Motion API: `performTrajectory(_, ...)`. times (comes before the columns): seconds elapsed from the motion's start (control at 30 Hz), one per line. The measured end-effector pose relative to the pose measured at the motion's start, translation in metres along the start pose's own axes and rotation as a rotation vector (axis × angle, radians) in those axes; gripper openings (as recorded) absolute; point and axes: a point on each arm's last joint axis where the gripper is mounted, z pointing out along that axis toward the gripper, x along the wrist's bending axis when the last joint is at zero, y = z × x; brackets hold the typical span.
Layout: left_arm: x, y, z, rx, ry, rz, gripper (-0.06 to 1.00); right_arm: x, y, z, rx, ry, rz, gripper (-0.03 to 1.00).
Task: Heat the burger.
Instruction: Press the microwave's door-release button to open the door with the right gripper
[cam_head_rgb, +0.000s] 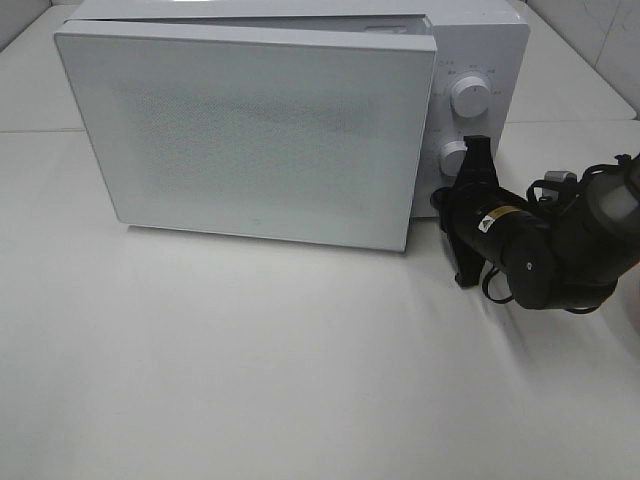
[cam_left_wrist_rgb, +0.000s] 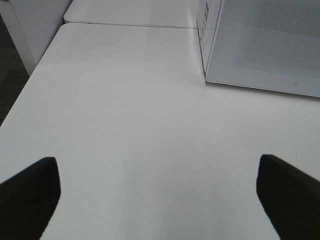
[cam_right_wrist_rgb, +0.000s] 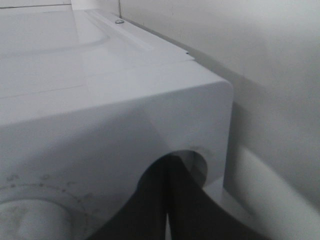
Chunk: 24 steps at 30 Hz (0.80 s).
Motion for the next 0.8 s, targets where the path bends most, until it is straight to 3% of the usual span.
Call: performTrajectory(0.8,0.0000,0.0000,0.0000,0.000,0.000,0.000,0.99,0.0045,0.0037,-0.0082,0.002,-0.025,0.009,0.02)
